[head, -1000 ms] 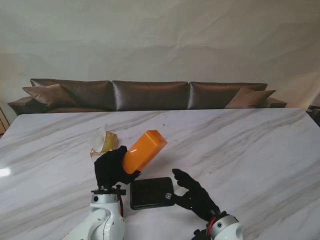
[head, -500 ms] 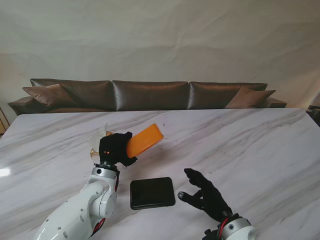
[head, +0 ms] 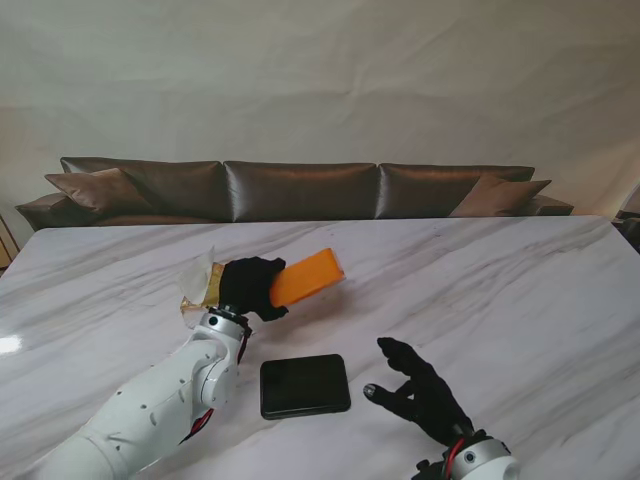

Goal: Refill a tissue box and feed the first sheet

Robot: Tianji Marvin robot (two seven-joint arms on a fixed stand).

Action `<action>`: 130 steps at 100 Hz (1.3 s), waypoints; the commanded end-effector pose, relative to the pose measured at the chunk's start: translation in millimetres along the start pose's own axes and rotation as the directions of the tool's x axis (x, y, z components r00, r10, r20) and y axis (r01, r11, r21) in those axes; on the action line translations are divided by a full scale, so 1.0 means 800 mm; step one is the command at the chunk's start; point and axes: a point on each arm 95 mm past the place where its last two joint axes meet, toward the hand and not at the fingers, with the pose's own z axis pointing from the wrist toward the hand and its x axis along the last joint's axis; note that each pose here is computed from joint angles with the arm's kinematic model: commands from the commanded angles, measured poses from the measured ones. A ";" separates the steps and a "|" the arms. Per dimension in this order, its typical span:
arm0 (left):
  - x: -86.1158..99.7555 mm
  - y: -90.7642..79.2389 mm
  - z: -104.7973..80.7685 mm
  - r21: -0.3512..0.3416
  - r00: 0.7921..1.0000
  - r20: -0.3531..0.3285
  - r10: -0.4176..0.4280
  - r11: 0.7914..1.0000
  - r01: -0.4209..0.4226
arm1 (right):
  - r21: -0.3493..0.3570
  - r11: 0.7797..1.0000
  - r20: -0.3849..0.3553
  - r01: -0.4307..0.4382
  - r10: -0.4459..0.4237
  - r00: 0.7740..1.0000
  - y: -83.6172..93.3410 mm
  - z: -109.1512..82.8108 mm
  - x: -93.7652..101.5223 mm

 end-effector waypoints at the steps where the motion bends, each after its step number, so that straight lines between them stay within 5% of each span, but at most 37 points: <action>1: 0.000 0.003 0.002 -0.017 1.000 -0.016 0.006 1.000 -0.006 | 0.013 1.000 0.000 -0.002 0.002 1.000 -0.004 -0.002 0.001; 84: 0.012 0.039 -0.014 -0.154 0.983 -0.120 0.138 0.976 -0.156 | 0.045 0.998 0.012 -0.039 0.038 0.999 -0.016 0.006 -0.005; 130: 0.034 0.047 -0.020 -0.252 0.990 -0.119 0.078 0.962 -0.106 | 0.046 0.997 0.017 -0.059 0.058 0.998 -0.017 0.009 -0.009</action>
